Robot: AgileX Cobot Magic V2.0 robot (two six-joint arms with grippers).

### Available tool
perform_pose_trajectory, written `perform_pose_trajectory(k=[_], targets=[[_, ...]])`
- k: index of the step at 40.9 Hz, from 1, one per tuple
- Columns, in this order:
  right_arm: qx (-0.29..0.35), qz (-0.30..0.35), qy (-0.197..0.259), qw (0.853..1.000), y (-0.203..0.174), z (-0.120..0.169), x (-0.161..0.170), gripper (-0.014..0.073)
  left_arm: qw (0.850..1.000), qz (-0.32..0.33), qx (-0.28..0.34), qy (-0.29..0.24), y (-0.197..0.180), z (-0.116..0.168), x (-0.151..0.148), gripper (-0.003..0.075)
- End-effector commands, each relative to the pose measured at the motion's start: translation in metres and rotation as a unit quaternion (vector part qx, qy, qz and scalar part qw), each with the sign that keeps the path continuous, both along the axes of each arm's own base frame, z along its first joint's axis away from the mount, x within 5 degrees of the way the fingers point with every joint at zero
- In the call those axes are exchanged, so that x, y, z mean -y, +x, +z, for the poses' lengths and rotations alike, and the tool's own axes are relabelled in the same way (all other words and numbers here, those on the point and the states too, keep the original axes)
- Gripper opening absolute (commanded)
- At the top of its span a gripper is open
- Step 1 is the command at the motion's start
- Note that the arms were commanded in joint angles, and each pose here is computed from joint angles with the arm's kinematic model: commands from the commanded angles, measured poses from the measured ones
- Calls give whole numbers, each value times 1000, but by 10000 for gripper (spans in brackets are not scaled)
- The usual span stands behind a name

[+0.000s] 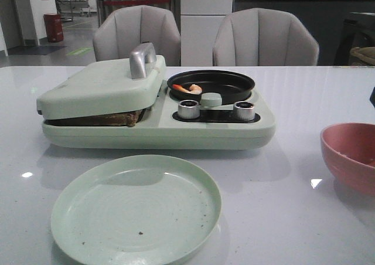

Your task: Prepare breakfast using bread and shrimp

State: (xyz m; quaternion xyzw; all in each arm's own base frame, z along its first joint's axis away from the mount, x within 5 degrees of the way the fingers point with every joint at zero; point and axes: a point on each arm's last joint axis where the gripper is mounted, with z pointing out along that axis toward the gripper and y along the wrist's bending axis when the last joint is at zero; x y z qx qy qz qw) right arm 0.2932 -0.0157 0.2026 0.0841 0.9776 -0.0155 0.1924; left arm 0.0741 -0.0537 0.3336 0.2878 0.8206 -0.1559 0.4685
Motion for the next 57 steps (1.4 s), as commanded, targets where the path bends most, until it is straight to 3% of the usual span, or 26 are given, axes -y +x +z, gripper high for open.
perform_pose_trajectory(k=[1,10,21,26,45,48,57], targets=[[64,8,-12,998,0,29,3,421,999,4,35,-32,2,14,2,101],[153,42,-13,987,-24,81,-17,421,999,4,35,-32,2,14,2,101],[255,133,10,958,-88,134,-56,421,999,4,35,-32,2,14,2,101],[268,159,18,950,-120,134,-59,421,999,4,35,-32,2,14,2,101],[257,152,15,954,-212,93,-32,414,999,4,35,-32,2,14,2,101],[256,150,15,955,-221,87,-29,359,999,4,35,-32,2,14,2,101],[286,148,19,947,-237,84,-24,82,999,4,35,-32,2,14,2,101]])
